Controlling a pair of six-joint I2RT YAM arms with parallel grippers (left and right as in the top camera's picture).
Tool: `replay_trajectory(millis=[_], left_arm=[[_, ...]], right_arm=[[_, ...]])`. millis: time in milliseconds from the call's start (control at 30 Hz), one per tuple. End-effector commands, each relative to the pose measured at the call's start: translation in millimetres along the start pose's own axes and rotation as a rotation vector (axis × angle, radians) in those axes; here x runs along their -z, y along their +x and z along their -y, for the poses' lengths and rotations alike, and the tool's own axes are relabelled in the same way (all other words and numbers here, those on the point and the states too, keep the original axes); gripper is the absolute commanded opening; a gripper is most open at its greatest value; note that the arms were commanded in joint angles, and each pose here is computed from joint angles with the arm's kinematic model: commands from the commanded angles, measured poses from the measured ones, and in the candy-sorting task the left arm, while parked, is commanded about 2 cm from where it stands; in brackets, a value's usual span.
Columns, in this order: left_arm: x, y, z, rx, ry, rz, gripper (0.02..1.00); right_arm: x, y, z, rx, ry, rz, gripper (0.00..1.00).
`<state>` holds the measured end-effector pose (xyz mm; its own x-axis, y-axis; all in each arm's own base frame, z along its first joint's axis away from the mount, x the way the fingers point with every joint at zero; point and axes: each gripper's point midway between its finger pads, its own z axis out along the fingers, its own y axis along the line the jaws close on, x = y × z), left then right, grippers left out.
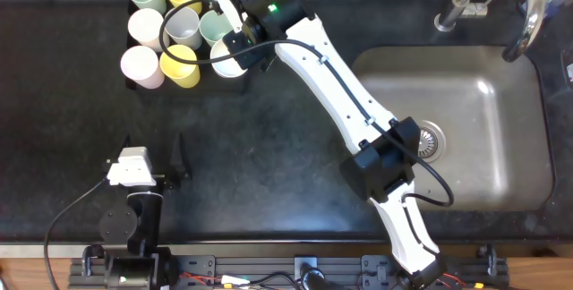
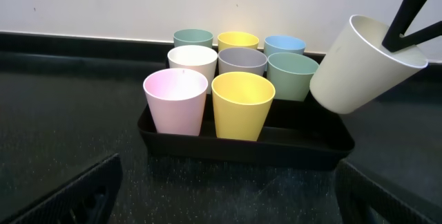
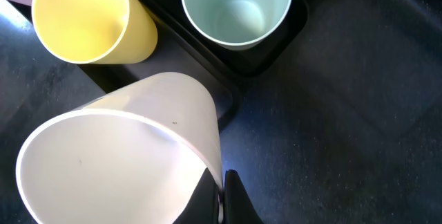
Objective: Store Cups
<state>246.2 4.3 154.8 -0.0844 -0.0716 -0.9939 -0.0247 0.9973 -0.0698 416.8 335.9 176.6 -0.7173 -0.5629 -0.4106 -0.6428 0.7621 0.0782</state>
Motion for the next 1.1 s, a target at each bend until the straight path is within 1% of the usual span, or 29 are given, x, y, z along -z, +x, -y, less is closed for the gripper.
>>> replay_trajectory(millis=[33,400,933,1100], left_arm=[[1,-1,0,-0.018,0.002,0.006,1.0],[1,-1,0,-0.018,0.002,0.006,1.0],[1,-1,0,-0.018,0.003,0.006,1.0],[1,-1,0,-0.018,0.003,0.006,0.998]], right_arm=[[-5,-5,-4,0.002,-0.012,0.012,0.045],[-34,-1,-3,0.001,-0.014,-0.025,0.045],[-50,0,-4,0.014,-0.025,-0.031,0.045],[-60,5,-8,0.054,-0.028,-0.055,0.045]])
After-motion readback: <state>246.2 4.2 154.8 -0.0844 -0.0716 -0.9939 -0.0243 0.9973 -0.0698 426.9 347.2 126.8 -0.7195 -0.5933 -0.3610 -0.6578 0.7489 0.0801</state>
